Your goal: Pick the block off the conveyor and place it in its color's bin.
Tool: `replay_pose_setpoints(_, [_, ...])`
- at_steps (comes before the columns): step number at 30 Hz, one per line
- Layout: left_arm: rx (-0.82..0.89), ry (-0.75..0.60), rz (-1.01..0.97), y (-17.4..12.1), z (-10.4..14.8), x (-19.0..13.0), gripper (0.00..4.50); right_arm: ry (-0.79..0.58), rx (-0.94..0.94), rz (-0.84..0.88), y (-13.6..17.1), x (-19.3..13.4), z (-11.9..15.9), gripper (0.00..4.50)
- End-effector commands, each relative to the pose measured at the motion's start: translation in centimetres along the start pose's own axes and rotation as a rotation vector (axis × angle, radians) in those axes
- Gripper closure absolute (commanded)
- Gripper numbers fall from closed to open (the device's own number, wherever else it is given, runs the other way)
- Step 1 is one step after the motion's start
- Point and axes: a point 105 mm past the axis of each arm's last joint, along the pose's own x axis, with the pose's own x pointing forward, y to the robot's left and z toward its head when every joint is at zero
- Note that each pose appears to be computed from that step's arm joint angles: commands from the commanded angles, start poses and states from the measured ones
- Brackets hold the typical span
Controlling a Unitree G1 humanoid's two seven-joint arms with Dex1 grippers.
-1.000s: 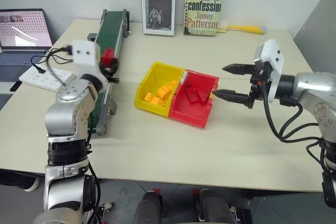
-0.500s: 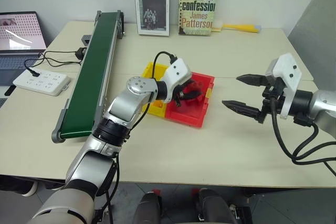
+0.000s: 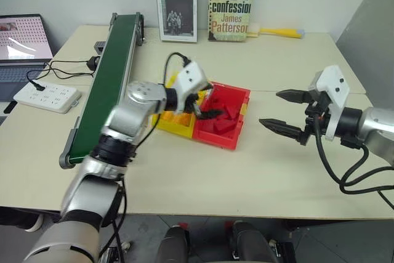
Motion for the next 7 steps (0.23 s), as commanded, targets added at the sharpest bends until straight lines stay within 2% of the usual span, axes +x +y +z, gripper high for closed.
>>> replay_pose_setpoints(1, [0.041, 0.039, 0.015, 0.2, 0.4, -4.9, 0.01, -0.006, -0.078, 0.051, -0.6, 0.0, 0.9, 0.0])
replay_pose_setpoints(7, [0.034, 0.108, 0.022, -0.6, -0.1, -8.6, 0.01, 0.003, -0.099, 0.092, -1.7, 0.4, 0.6, 0.0])
